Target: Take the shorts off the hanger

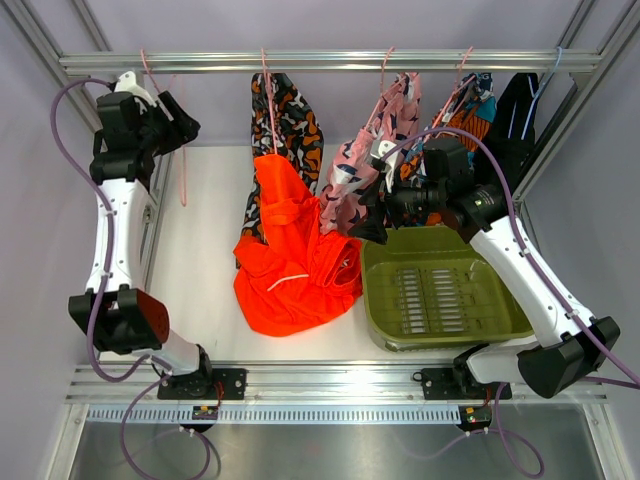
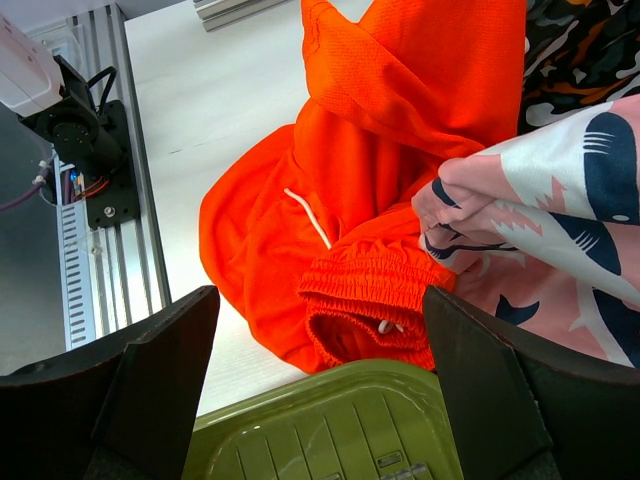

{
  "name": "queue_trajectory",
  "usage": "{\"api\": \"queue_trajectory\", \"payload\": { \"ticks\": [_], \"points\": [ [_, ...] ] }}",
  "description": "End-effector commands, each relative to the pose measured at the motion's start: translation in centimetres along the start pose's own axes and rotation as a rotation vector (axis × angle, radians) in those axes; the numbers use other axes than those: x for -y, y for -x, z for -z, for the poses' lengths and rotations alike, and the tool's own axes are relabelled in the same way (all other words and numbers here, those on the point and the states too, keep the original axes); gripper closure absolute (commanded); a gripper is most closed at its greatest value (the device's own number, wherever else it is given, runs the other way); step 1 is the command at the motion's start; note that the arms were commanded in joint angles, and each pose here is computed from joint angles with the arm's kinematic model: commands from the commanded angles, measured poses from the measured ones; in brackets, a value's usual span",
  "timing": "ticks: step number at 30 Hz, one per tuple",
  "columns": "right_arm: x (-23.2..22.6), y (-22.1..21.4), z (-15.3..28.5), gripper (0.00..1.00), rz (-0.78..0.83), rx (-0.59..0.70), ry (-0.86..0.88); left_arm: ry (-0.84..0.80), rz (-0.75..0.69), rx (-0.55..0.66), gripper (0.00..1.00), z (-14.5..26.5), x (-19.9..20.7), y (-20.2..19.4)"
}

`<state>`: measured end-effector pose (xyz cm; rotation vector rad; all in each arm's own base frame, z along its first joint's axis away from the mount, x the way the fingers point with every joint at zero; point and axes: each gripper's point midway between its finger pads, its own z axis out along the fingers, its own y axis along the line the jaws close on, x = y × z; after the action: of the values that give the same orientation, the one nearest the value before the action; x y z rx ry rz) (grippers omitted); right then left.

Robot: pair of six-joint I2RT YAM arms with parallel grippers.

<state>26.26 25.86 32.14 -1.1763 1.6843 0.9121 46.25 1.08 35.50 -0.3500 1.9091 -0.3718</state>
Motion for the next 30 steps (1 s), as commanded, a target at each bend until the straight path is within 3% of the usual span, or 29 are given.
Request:
{"api": "queue_trajectory", "payload": {
  "ticks": [1,6,10,15,22,25,26,30],
  "points": [
    [-0.2,1.0,0.5,0.08,0.028,0.034,0.005,-0.069,-0.056,0.179,0.29,3.5,2.5,4.5],
    [-0.8,1.0,0.4,0.08,0.032,0.032,0.047,-0.088,-0.108,0.288,0.01,7.0,3.4,5.7],
    [-1.2,1.0,0.2,0.08,0.029,0.022,0.094,-0.125,-0.191,0.374,0.01,11.6,4.5,5.6],
    [-2.8,-0.2,-0.3,0.07,0.039,-0.022,0.235,-0.19,-0.231,0.322,0.01,14.5,4.9,1.1],
    [-5.2,-3.4,-1.8,0.07,0.303,-0.103,0.378,-0.251,-0.168,0.275,0.01,18.2,4.6,-5.5],
    [-3.9,-2.5,-4.3,0.07,0.368,-0.106,0.252,-0.268,-0.139,0.253,0.01,19.4,4.3,-7.9],
    [-2.3,-0.3,-5.8,0.07,0.381,-0.061,0.12,-0.272,-0.128,0.247,0.01,19.6,4.3,-8.5],
    [0.5,3.5,-9.2,0.0,0.408,0.038,-0.054,-0.308,-0.06,0.209,0.01,20.4,4.4,-11.1]
  ]
}}
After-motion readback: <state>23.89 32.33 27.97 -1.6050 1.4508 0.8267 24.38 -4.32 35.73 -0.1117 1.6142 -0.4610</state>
